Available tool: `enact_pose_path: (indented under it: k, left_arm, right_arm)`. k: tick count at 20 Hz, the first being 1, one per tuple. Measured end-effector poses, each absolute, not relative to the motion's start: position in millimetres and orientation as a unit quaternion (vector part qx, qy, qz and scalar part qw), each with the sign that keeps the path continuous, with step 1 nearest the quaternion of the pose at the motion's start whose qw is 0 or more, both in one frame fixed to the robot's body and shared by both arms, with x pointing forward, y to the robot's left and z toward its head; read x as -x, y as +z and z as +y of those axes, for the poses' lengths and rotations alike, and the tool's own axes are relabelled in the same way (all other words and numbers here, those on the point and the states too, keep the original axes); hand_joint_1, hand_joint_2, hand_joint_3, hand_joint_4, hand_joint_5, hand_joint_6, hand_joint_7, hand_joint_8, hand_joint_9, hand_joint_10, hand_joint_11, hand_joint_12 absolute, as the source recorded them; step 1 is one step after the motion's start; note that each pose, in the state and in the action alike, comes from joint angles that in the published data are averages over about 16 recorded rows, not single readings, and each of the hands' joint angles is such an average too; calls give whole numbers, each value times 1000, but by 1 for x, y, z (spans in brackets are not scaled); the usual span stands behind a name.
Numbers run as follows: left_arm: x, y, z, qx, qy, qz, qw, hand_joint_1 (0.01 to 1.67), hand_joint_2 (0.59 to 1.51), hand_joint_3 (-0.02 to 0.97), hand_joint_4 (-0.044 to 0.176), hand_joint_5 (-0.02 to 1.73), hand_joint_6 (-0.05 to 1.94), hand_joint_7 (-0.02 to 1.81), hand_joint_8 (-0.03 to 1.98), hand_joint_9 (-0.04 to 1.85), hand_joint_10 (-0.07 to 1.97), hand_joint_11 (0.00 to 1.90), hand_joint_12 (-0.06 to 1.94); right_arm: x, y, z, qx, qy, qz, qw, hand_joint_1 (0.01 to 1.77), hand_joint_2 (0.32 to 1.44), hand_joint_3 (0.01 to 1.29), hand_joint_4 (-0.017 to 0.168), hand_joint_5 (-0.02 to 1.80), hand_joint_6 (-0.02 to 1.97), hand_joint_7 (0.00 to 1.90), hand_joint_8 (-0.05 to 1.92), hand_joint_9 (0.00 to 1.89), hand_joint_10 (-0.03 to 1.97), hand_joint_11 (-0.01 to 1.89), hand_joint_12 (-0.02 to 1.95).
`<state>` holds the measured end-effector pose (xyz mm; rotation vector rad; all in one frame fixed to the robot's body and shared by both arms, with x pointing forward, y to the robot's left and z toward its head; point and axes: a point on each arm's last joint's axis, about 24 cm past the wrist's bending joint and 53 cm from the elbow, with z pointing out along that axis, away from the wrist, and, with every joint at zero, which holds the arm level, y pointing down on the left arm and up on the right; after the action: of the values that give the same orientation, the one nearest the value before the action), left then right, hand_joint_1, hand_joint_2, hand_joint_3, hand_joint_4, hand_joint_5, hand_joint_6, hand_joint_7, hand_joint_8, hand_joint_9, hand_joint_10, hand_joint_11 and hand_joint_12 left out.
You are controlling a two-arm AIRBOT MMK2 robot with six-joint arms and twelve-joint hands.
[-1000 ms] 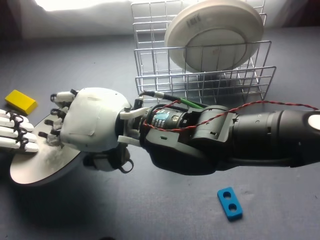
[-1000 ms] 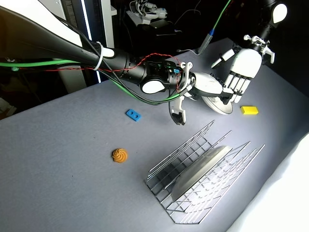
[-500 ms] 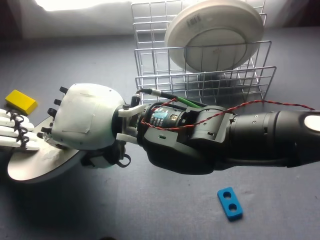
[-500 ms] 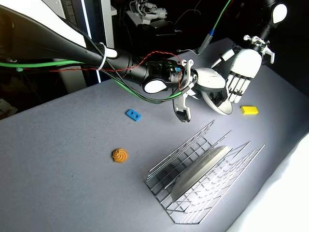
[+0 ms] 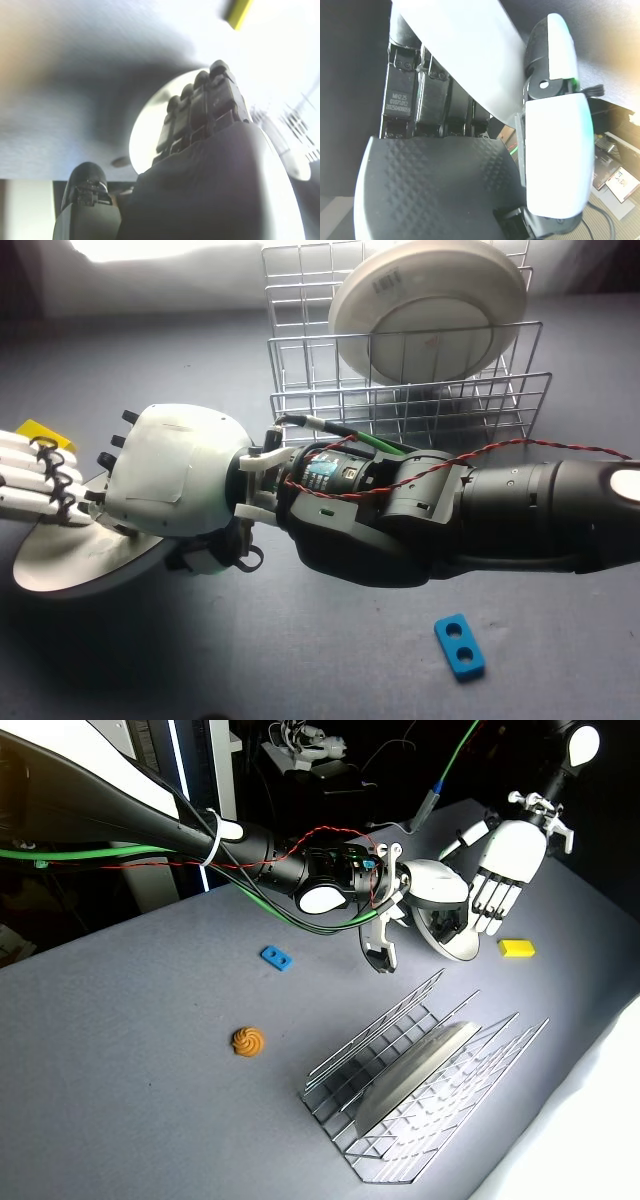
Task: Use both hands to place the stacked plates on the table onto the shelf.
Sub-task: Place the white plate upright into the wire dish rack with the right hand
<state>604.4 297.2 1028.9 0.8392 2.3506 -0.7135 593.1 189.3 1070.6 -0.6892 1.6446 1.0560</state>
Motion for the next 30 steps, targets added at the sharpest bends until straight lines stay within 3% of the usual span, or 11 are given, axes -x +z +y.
enact_pose_path:
  k: [7,15,23,30]
  left_arm:
    - [-619,1057,287,-304,-282,859,301,17,1092,21,4,15,17,20,-14,22,12,16,-15]
    - [-635,1093,281,-297,-298,842,337,17,1091,21,1,18,17,18,-13,22,12,15,-15]
    - [-642,1115,278,-294,-307,832,356,17,1090,21,1,21,17,16,-12,22,12,15,-14]
    - [-643,1122,276,-294,-312,829,359,17,1089,21,1,21,17,17,-12,22,12,16,-14]
  right_arm:
    - [-588,1079,180,284,444,682,507,1076,994,11,-7,818,692,1047,839,1281,228,927,1131]
    - [-567,1108,162,284,463,674,501,1123,995,11,-3,901,720,1101,790,1276,242,934,1109]
    - [-541,1156,140,282,484,662,498,1162,995,12,0,971,827,1123,790,1290,213,939,1077]
    - [-530,1206,117,263,501,656,500,1190,995,12,3,963,922,1096,846,1239,316,928,1073]
